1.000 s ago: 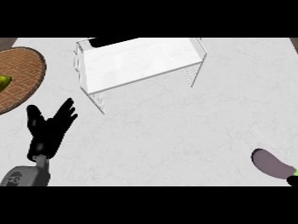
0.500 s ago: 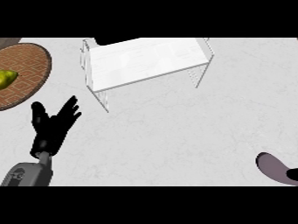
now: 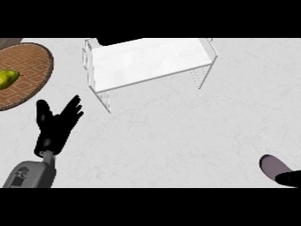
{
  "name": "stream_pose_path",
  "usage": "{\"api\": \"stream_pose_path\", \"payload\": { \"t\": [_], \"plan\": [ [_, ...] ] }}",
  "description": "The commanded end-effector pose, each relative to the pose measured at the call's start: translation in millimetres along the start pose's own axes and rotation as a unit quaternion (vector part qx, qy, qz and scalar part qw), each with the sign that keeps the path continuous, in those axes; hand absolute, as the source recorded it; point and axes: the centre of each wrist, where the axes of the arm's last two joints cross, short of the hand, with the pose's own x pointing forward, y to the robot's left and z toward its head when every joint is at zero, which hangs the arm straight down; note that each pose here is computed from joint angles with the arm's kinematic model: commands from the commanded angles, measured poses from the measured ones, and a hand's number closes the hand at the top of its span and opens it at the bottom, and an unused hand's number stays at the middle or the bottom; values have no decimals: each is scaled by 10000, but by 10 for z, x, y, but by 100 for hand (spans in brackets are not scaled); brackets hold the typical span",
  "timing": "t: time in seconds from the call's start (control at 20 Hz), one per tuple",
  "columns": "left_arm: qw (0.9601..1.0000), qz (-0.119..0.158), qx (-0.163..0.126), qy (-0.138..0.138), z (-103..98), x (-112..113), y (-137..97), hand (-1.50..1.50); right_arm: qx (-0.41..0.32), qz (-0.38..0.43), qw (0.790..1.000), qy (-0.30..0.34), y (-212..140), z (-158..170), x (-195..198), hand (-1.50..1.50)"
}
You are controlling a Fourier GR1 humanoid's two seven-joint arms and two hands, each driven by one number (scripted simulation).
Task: Pick the eggplant from the tray and place it in the tiered shelf
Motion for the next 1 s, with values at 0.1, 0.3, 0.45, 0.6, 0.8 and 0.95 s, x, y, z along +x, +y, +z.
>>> {"api": "stream_pose_path", "payload": {
  "t": [0.1, 0.3, 0.45, 0.6, 0.8, 0.95],
  "plan": [
    [9999, 11, 5, 142, -2, -55, 101, 0, -151, 88, 9927, 1195, 64, -88, 86, -150],
    [10000, -69, -5, 68, 39, -154, 10, 0, -107, 115, 9922, 1234, 86, -118, 172, -150],
    [9999, -46, -50, 85, -14, -15, 75, 0, -60, 174, 9918, 1266, 349, -197, 114, -150],
    [10000, 45, 36, 43, -19, -40, 48, 0, -13, 178, 9920, 1247, 425, -209, 168, -150],
    [9999, 75, 77, 35, 8, -60, 65, 0, -157, 366, 9901, 1346, 581, -315, 116, -150],
    [9998, 16, 137, 145, 9, -66, 78, 0, -164, 364, 9894, 1396, 644, -383, 203, -150]
  ]
}}
